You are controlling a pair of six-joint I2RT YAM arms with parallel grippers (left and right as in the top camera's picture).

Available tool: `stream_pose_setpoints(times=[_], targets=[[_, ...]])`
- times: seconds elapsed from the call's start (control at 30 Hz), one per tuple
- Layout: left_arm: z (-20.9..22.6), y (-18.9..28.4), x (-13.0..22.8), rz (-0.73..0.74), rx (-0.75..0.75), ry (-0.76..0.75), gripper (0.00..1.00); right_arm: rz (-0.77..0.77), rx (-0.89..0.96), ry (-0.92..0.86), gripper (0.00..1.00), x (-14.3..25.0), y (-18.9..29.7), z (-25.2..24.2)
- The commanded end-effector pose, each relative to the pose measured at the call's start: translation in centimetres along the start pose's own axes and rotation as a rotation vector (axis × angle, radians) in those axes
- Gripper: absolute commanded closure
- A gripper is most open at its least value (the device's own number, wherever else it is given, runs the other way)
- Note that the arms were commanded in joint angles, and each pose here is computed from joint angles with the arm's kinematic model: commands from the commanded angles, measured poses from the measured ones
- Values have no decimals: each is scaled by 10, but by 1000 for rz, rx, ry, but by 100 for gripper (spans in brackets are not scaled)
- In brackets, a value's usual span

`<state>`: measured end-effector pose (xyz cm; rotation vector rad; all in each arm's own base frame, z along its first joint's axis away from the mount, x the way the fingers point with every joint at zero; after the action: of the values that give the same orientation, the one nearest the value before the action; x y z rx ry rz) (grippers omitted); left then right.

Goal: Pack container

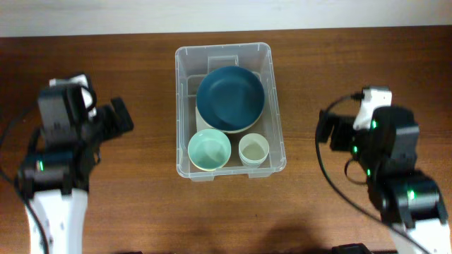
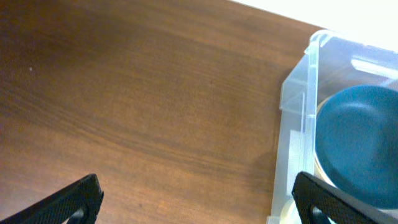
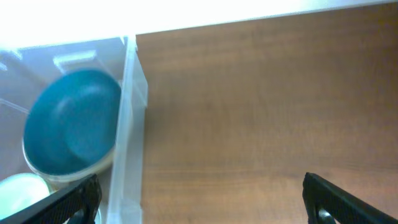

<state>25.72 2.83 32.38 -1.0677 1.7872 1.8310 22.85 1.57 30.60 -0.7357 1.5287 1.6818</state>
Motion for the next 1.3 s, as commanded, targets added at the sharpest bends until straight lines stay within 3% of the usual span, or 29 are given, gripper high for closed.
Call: stream_pose_setpoints(times=[0.0, 0.2, 0.37, 1.0, 1.27], targets=[[9, 12, 32, -53, -2, -12, 0, 9, 8, 14, 1, 33, 5, -6], [19, 20, 86, -85, 4, 2, 0, 48, 16, 8, 1, 92, 2, -18], [22, 11, 107, -52, -1, -2, 0, 86, 23, 11, 1, 110, -5, -21], [23, 8, 110, -30, -5, -3, 0, 92, 24, 12, 1, 111, -5, -21], [23, 8, 110, -30, -5, -3, 0, 188, 38, 17, 1, 126, -3, -24]])
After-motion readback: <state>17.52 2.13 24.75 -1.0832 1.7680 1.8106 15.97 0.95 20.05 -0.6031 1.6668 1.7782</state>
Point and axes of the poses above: each gripper's point midway between its finger pads, its own y axis back along the fingers, its own z axis along the line the jaws close on, x = y × z, the point moved 8 cm from there along y, back along the fingers, and after that the axes turned 1 degree about -y, right-handed, at the moved point
